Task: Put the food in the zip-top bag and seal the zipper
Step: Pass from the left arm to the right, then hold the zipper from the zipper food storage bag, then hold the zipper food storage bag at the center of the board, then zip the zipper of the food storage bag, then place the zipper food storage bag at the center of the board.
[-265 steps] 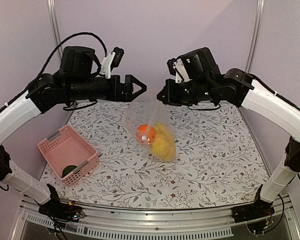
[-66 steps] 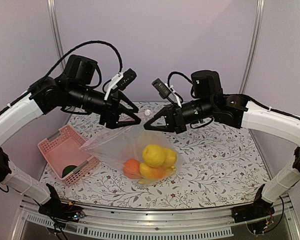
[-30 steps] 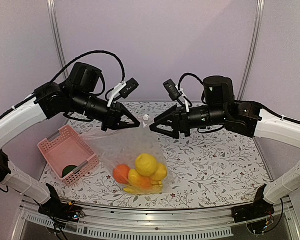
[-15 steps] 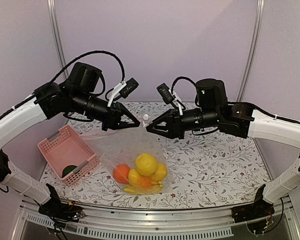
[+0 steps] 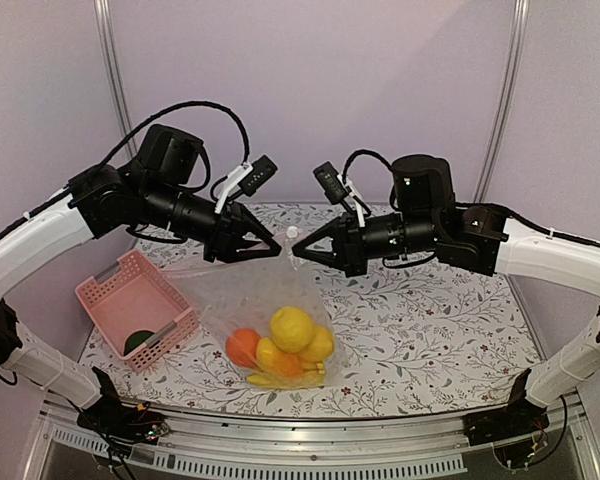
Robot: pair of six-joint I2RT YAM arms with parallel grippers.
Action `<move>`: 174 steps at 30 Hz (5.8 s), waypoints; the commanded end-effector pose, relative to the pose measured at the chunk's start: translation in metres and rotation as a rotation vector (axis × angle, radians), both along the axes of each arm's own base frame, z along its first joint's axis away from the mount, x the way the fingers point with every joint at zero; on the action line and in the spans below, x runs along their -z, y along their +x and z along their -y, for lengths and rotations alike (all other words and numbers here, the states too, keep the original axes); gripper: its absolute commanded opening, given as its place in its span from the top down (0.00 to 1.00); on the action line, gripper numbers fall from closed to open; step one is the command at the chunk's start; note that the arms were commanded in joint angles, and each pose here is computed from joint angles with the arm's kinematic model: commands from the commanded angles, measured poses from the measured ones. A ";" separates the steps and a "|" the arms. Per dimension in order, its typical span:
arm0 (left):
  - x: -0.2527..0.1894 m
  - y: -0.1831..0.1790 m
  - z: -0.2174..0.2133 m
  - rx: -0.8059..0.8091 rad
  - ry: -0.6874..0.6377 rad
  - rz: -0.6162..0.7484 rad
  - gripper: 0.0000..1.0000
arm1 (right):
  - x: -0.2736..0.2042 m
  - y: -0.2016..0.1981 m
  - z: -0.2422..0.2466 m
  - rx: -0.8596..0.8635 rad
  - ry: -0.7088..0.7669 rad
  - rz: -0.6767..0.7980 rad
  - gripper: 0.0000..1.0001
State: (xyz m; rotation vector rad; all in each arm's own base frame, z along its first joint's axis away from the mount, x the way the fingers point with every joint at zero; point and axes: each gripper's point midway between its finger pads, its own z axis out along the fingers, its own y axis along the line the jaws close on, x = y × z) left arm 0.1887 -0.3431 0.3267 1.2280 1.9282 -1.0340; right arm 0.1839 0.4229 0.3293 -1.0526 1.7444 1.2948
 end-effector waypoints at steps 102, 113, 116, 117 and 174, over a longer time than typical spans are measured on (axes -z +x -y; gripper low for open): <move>0.002 0.019 -0.040 -0.061 0.018 0.039 1.00 | 0.005 0.097 0.102 0.675 -0.098 0.006 1.00; 0.006 0.025 -0.050 -0.091 0.029 0.035 1.00 | 0.012 0.116 0.138 0.817 -0.142 -0.012 1.00; 0.008 0.027 -0.053 -0.100 0.036 0.032 1.00 | 0.012 0.119 0.151 0.863 -0.152 -0.012 1.00; 0.009 0.028 -0.054 -0.105 0.037 0.033 1.00 | 0.013 0.121 0.154 0.875 -0.157 -0.015 1.00; 0.053 0.154 -0.190 -0.947 -0.025 -0.031 0.00 | 0.050 0.143 0.208 1.003 -0.251 -0.148 0.01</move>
